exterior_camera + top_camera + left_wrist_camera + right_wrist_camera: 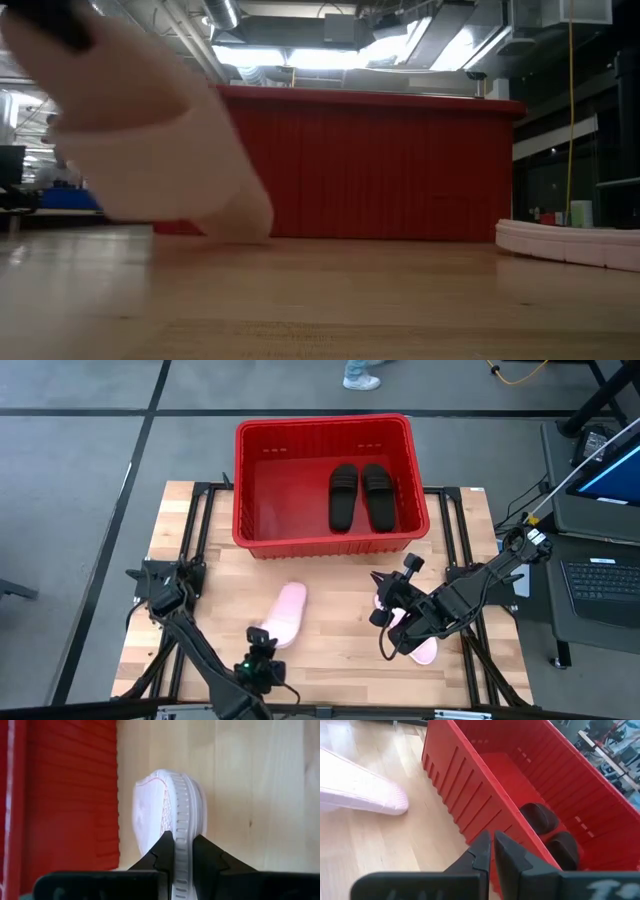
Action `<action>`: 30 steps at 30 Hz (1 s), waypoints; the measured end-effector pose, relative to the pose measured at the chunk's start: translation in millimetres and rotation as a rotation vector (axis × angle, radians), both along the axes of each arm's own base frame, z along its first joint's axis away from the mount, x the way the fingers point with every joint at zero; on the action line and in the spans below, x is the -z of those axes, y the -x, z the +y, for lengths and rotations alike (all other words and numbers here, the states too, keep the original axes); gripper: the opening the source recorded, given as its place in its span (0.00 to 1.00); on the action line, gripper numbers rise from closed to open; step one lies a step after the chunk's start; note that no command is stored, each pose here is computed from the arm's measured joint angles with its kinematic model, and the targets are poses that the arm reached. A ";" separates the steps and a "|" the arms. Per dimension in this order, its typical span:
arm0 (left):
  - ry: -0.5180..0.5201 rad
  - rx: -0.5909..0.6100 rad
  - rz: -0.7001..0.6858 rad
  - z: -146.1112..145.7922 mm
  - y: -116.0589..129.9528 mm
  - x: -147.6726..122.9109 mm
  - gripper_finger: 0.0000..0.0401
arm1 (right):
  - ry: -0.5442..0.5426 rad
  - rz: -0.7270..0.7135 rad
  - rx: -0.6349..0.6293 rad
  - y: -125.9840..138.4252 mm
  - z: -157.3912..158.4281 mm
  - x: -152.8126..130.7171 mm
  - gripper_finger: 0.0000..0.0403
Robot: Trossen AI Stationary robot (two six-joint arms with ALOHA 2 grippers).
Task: Pick and place slides into bin
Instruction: Put the left pink slide into the bin
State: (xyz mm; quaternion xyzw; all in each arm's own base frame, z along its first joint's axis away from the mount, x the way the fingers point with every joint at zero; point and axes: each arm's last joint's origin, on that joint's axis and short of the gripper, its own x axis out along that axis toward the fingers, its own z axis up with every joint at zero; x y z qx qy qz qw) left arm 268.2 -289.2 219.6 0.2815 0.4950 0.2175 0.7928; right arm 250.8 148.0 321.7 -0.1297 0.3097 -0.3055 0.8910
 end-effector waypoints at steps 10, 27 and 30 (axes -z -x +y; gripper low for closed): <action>0.184 -0.061 -0.213 20.2 -25.2 -80.2 0.08 | 0.071 0.042 -0.105 -3.1 7.1 -9.8 0.06; 0.217 0.061 -0.275 60.8 -39.1 -165.7 0.08 | 0.189 0.063 -0.317 9.6 24.1 -72.2 0.02; 0.226 0.047 -0.314 70.1 -35.4 -177.6 0.08 | 0.200 0.061 -0.332 10.3 23.6 -79.5 0.01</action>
